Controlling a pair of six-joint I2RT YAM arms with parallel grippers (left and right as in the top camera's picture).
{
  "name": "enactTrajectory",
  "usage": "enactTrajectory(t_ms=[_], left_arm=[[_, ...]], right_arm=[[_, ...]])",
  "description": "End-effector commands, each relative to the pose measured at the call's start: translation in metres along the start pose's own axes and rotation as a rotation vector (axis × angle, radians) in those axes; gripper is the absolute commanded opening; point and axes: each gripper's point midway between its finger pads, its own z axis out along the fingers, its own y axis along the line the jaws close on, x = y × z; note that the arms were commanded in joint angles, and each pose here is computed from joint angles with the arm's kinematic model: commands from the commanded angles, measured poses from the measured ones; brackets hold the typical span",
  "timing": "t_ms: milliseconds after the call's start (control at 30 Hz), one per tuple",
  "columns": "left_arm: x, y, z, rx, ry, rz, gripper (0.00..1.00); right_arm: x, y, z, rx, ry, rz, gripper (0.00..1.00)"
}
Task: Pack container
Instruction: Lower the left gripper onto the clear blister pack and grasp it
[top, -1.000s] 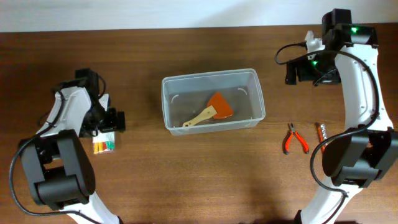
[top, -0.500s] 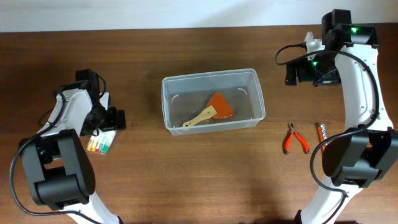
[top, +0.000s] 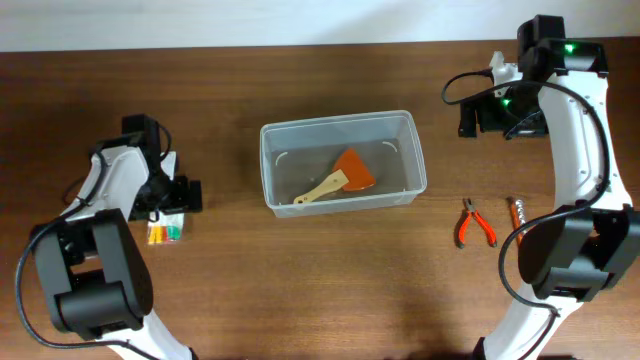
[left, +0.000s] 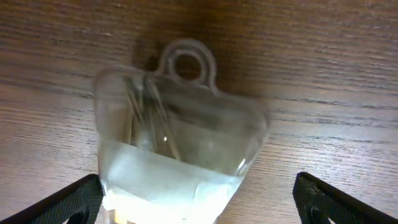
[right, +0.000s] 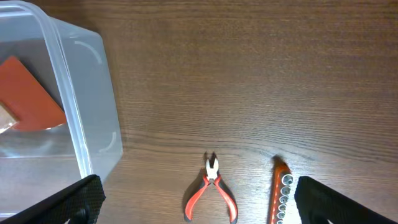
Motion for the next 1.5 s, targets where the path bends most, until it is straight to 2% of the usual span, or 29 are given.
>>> enactTrajectory(t_ms=[0,533,600,633,667,767,1100,1267,1467], left_arm=[[0.006,-0.002,0.0,0.01,-0.002,0.019,0.99],[0.013,-0.003,0.011,0.011,0.006,0.018,0.99],[0.012,-0.003,0.012,0.011,0.001,0.018,0.9],[0.012,-0.003,0.012,0.011,-0.001,0.018,0.74],[0.011,-0.003,0.011,0.011,-0.004,0.018,0.67],[0.009,-0.003,0.011,0.01,-0.01,0.017,0.55],[0.006,-0.003,0.011,0.01,-0.023,0.009,0.53],[0.001,-0.003,0.003,0.013,-0.032,0.008,0.35],[-0.017,0.0,-0.025,0.01,-0.105,0.004,0.35]], right_arm=[[0.002,0.001,-0.002,-0.009,-0.001,0.008,0.99],[0.002,0.001,-0.002,-0.009,0.001,0.009,0.99],[0.002,0.001,-0.002,-0.009,0.001,0.009,0.99],[0.002,0.001,-0.002,-0.009,0.001,0.009,0.99],[0.002,0.001,-0.002,-0.01,0.001,0.009,0.99],[0.003,0.002,-0.002,-0.01,0.004,0.009,0.99],[0.004,0.002,-0.002,-0.011,0.011,0.009,0.99],[0.004,0.002,-0.002,-0.011,0.011,0.009,0.99],[0.004,0.002,-0.002,-0.011,0.01,0.009,0.99]])
